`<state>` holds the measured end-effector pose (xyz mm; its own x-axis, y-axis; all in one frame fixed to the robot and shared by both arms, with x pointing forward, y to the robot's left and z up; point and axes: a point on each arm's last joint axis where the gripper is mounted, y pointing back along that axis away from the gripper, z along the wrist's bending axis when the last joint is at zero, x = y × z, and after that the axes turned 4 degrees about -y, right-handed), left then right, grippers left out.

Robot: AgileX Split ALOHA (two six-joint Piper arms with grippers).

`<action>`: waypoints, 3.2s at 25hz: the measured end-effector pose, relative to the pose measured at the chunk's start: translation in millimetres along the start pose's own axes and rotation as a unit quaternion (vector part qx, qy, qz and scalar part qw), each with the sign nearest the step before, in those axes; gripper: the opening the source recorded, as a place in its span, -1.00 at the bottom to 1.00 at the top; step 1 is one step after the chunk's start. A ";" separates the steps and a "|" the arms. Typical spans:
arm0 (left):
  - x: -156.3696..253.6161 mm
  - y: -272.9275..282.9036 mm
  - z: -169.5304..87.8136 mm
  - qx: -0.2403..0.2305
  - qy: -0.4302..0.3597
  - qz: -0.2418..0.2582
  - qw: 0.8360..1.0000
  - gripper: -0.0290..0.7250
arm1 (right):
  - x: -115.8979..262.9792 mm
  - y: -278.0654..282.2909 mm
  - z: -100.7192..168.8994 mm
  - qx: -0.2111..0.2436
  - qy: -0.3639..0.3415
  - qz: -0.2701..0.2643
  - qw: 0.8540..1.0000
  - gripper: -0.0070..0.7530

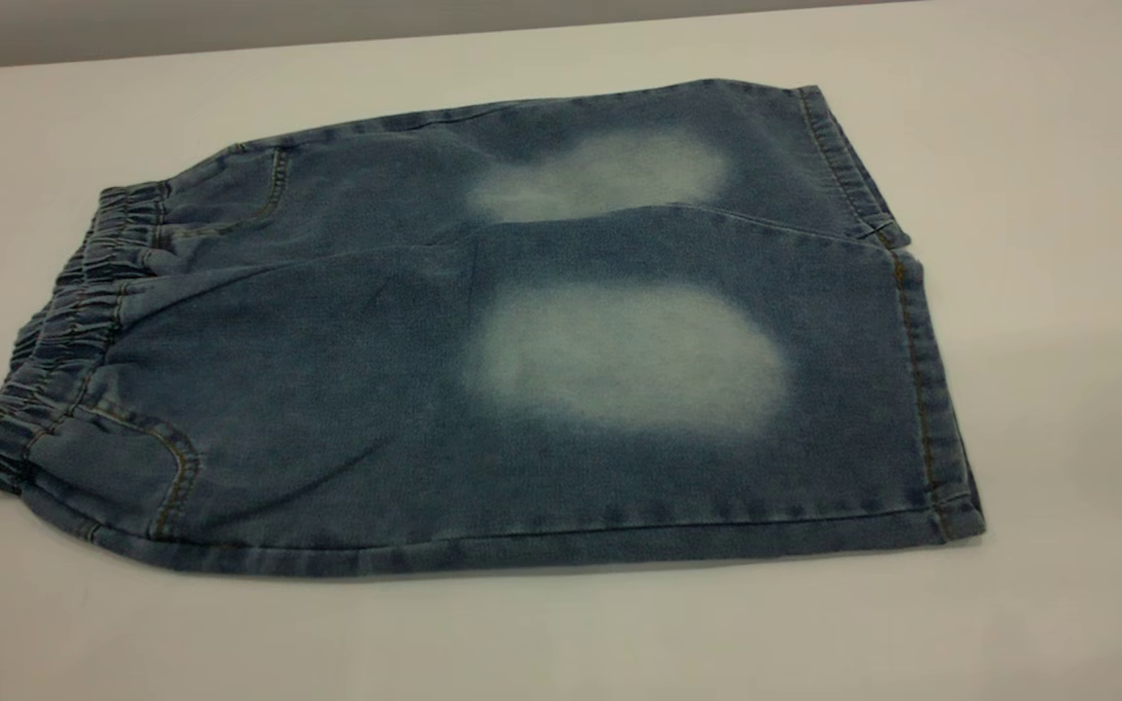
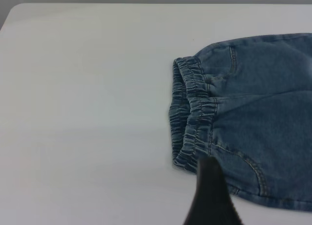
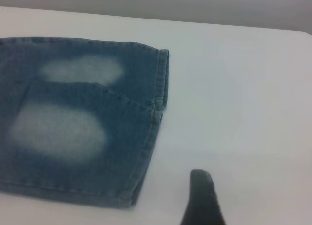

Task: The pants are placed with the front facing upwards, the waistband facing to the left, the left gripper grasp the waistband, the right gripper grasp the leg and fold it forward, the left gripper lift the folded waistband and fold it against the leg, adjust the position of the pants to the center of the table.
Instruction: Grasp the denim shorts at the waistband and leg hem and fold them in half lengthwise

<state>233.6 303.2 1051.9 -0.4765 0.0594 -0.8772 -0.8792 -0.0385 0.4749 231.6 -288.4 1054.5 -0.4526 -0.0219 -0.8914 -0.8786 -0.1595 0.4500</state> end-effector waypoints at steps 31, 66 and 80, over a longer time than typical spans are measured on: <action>0.0 0.0 0.0 0.000 0.000 0.000 1.000 0.24 | 0.0 0.0 0.0 0.000 0.000 0.000 1.000 0.14; -44.6 -40.0 0.2 0.011 0.087 0.033 0.996 0.24 | -46.1 -17.2 5.0 -0.039 -0.077 0.003 0.996 0.14; -69.2 -157.2 -5.6 0.027 0.145 0.124 0.981 0.24 | -94.8 -115.5 -1.1 -0.054 -0.134 0.123 0.982 0.14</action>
<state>404.8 299.6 1037.6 -0.6615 -0.2315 -0.7133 -0.7389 0.0382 0.6728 376.2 -269.1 1087.0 -0.6856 0.1849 -0.7041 -0.7230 -0.2862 0.6288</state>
